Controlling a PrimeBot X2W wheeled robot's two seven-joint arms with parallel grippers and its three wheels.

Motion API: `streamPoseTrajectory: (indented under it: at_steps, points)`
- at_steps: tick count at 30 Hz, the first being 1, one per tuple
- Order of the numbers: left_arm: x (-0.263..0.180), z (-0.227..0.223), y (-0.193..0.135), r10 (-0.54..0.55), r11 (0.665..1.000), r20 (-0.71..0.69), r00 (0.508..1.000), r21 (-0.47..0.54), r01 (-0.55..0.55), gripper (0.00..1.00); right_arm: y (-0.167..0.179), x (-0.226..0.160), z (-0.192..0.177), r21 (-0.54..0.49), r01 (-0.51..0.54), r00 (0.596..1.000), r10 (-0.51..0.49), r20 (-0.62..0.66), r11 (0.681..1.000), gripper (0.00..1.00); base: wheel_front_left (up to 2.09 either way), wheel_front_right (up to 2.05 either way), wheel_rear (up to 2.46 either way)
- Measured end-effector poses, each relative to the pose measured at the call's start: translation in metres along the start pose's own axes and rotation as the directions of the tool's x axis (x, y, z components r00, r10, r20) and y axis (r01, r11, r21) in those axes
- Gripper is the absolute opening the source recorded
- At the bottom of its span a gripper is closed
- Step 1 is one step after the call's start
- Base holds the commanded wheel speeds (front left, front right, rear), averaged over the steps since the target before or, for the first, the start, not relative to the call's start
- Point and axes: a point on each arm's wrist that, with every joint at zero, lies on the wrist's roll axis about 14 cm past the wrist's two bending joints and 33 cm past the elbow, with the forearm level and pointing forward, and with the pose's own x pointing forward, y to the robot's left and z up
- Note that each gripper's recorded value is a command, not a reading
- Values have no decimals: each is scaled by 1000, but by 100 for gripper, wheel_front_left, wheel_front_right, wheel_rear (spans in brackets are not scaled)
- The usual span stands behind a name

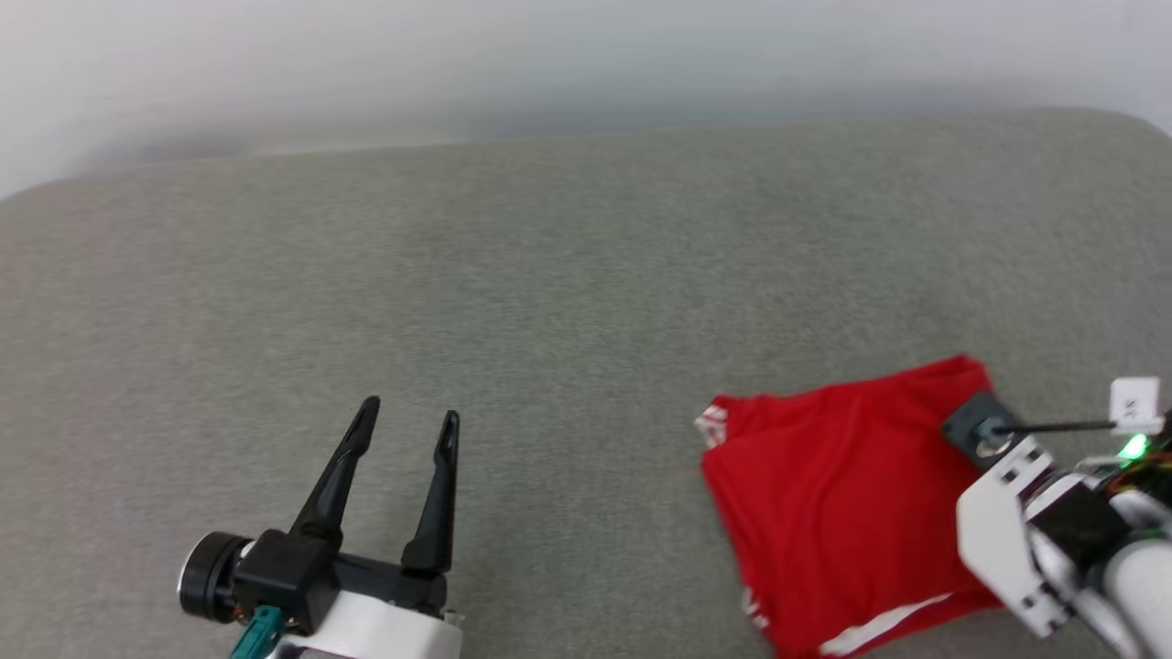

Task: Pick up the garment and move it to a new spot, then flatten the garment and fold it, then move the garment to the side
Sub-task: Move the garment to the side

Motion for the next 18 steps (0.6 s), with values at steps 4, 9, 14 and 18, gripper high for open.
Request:
streamPoseTrajectory:
  at_steps: [4, 9, 14, 18]
  points:
    - [22, -10, -25, -90, 996, -5, 996, -25, 90, 100, -47, -5, -22, -42, 99, 993, -102, -65, 994, 0, 0, 0, 0]
    - [53, -20, -49, -189, 980, 12, 982, -56, 190, 100, -100, -4, -58, -55, 202, 964, -208, -167, 978, 0, 0, 0, 0]
    - [77, -37, -62, -262, 962, 19, 965, -74, 262, 100, -152, 5, -93, -52, 305, 916, -308, -258, 951, 0, 0, 0, 0]
    - [91, -56, -72, -328, 941, 6, 944, -79, 328, 100, -180, 13, -124, -50, 358, 874, -354, -333, 932, 0, 0, 0, 0]
